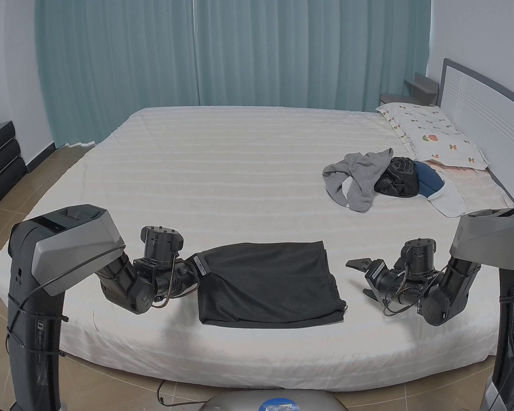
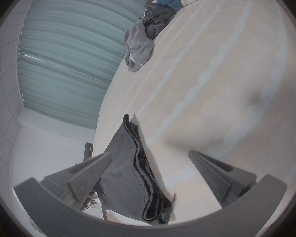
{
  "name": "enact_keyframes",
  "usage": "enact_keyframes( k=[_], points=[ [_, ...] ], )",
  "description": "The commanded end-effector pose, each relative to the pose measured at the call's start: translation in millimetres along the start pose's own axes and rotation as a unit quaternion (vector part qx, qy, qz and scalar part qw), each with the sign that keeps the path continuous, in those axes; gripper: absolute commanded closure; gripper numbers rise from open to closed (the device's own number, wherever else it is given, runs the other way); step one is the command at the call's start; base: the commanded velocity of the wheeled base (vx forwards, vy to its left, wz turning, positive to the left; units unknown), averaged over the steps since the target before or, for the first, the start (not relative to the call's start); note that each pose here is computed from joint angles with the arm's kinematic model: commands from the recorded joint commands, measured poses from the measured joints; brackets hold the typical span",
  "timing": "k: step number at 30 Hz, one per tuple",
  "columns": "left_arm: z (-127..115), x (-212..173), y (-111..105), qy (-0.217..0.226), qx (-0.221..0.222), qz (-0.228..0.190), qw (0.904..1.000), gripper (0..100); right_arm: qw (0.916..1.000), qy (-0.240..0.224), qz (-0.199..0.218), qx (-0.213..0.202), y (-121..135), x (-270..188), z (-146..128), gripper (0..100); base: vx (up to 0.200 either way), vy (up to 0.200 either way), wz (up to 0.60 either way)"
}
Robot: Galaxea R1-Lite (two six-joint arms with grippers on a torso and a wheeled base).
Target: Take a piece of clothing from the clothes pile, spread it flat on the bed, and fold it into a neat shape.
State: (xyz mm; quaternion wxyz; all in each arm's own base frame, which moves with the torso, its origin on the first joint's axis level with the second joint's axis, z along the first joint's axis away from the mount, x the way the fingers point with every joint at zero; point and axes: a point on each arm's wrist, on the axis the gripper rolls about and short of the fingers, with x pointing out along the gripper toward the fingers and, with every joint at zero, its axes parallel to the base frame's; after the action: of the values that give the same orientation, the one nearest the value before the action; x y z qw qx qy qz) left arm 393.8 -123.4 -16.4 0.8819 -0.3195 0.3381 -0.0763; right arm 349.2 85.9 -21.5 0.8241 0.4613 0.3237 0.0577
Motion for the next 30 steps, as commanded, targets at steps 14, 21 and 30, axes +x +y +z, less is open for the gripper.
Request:
enact_keyframes(
  k=[14, 21, 30],
  points=[
    [5.2, -0.9, 3.8, -0.006, -0.005, 0.003, 1.0000, 100, 1.0000, 0.001, 0.000, 0.000, -0.4, 0.3, -0.3, 0, 0.000, 0.200, 0.00],
    [6.9, -1.2, 5.7, -0.008, -0.006, 0.005, 0.9999, 100, 1.0000, 0.000, 0.000, 0.000, -0.5, 0.3, -0.3, 0, 0.000, 0.200, 0.00],
    [6.9, -1.2, 5.7, -0.008, -0.006, 0.005, 0.9999, 100, 1.0000, 0.001, 0.000, 0.000, -0.4, 0.3, -0.3, 0, 0.000, 0.200, 0.00]
  ],
)
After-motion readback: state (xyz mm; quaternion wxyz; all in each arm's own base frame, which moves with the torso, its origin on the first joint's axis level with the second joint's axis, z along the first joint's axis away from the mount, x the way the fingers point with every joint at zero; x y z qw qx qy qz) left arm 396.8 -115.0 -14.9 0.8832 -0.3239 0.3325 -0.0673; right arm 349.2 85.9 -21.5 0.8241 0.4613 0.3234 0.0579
